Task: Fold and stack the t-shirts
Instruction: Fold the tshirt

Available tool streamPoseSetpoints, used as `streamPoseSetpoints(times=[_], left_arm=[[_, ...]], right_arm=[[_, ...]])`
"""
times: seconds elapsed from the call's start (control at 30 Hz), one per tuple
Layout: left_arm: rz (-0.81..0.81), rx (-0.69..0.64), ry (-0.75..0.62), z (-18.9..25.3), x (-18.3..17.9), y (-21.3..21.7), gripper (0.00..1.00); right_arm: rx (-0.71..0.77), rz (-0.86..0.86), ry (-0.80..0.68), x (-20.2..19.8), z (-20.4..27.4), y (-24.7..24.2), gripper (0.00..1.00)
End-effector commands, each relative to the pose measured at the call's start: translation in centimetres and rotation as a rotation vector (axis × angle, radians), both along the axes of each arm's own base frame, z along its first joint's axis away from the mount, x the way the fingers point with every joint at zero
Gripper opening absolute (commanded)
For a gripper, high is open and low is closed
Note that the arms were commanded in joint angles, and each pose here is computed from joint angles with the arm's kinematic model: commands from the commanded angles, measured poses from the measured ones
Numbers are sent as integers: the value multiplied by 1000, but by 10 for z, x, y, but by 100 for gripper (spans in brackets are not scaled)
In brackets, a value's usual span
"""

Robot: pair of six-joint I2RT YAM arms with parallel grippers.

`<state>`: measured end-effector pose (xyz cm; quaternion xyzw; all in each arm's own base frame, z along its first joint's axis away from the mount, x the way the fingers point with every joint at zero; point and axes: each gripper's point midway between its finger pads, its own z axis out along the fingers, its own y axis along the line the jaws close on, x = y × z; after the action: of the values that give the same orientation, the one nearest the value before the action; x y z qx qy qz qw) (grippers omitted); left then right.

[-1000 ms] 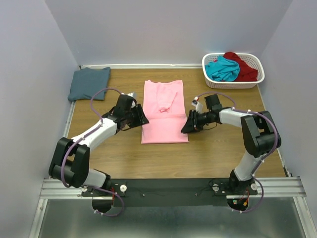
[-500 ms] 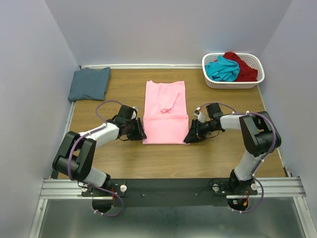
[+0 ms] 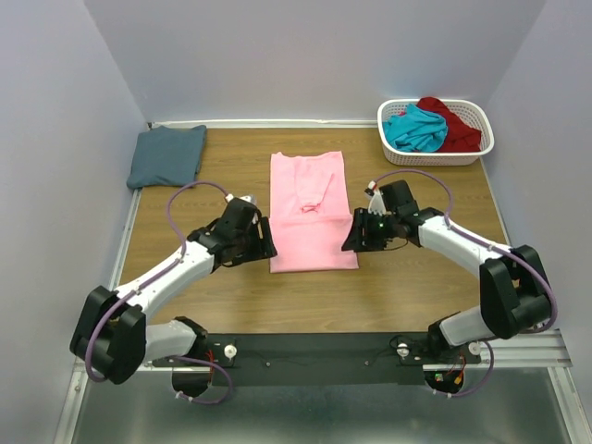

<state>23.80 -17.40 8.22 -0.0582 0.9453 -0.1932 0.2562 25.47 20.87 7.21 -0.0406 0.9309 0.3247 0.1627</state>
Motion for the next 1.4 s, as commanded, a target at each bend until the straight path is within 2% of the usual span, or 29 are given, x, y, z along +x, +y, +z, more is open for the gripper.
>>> streamPoseSetpoints(times=[0.0, 0.07, 0.27, 0.67, 0.9, 1.1, 1.23, 1.37], left_arm=[[13, 143, 69, -16, -14, 7, 78], [1, 171, 80, -20, -17, -5, 80], [3, 187, 68, -17, -13, -7, 80], [10, 195, 58, -17, -13, -5, 80], [27, 211, 55, -15, -12, -2, 80], [29, 224, 71, -18, -14, -2, 80], [40, 228, 87, -20, -13, -4, 80], [69, 225, 110, -23, -10, -8, 80]], right_arm=[[-271, -181, -20, 8, -8, -36, 57], [-426, -194, 20, -10, -24, -47, 67], [-488, -178, 38, -16, -39, -36, 67], [-572, -150, 94, -21, -64, -31, 60], [-688, -98, 170, -43, -88, -33, 54], [-722, -67, 213, -55, -97, -35, 32], [-718, -61, 202, -53, -95, -34, 1], [-711, -48, 193, -52, -93, -33, 1]])
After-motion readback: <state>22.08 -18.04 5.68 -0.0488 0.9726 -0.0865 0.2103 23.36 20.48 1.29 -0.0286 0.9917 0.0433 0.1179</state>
